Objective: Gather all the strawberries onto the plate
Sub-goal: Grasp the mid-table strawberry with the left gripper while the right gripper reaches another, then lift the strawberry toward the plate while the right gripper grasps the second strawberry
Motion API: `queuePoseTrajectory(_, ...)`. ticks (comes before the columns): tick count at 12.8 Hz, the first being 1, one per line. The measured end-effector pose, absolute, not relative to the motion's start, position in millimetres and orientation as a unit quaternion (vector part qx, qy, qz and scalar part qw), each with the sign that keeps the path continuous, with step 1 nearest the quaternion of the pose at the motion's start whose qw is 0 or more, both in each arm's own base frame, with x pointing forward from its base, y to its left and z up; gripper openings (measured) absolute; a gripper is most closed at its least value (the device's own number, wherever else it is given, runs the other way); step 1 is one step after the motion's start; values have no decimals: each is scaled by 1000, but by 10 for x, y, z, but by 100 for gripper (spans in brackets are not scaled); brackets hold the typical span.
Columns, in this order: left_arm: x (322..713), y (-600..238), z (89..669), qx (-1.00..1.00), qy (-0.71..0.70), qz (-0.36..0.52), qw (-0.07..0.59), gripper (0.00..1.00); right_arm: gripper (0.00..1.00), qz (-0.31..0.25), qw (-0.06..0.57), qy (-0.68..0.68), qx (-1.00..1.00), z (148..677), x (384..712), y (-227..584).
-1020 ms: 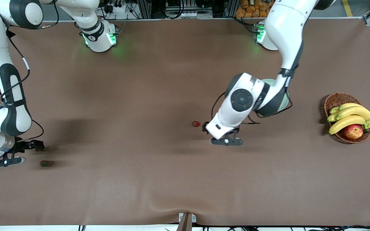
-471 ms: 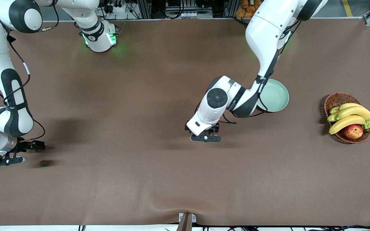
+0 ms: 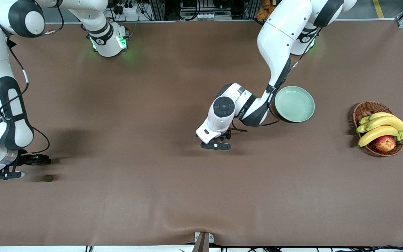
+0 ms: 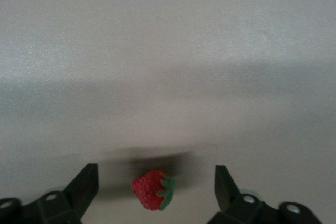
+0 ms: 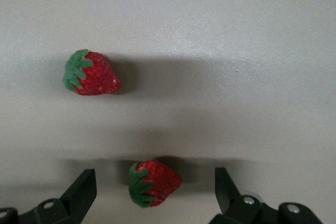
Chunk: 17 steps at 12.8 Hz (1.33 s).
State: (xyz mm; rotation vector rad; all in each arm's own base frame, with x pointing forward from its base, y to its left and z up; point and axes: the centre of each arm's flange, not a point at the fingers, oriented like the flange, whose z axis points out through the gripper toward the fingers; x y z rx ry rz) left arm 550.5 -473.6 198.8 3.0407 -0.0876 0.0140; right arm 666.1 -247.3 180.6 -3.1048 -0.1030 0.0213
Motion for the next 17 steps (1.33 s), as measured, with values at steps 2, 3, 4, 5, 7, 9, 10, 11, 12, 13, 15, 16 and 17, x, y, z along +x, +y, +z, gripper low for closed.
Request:
queuePoseTrajectory(2, 5498, -4722, 1957, 999, -24, 2, 48, 89, 100, 4, 17, -34, -999, 1810, 6671, -2461)
queuePoseTrajectory(3, 5480, -4728, 1940, 999, -23, 0, 47, 81, 100, 0, 15, -34, -999, 1818, 6681, -2466)
queuePoseTrajectory(4, 5449, -4752, 1925, 999, -24, -1, 46, 80, 100, -4, 14, -34, -999, 1823, 6688, -2470)
queuePoseTrajectory(5, 5417, -4776, 1912, 999, -25, -3, 45, 74, 100, -5, 13, -34, -999, 1825, 6690, -2471)
queuePoseTrajectory(7, 5378, -4797, 1891, 999, -27, -5, 43, 69, 100, -5, 13, -34, -999, 1825, 6690, -2472)
queuePoseTrajectory(9, 5369, -4786, 1870, 999, -26, -7, 41, 68, 79, -4, 13, -34, -999, 1814, 6688, -2471)
queuePoseTrajectory(10, 5367, -4784, 1866, 999, -26, -7, 41, 63, 69, -3, 13, -34, -999, 1801, 6684, -2470)
queuePoseTrajectory(11, 5367, -4783, 1866, 999, -26, -7, 41, 63, 56, -3, 14, -34, -999, 1789, 6681, -2469)
queuePoseTrajectory(12, 5366, -4783, 1864, 999, -26, -7, 41, 53, 44, -2, 14, -34, -999, 1784, 6680, -2468)
queuePoseTrajectory(13, 5365, -4781, 1863, 999, -26, -8, 41, 43, 39, -3, 14, -34, -999, 1788, 6682, -2467)
queuePoseTrajectory(15, 5373, -4779, 1883, 999, -26, -6, 41, 33, 38, -3, 14, -34, -999, 1788, 6682, -2467)
queuePoseTrajectory(16, 5373, -4779, 1883, 999, -26, -6, 41, 32, 38, -3, 14, -34, -999, 1789, 6683, -2467)
queuePoseTrajectory(17, 5375, -4777, 1884, 999, -25, -6, 41, 32, 38, -3, 14, -34, -999, 1789, 6683, -2466)
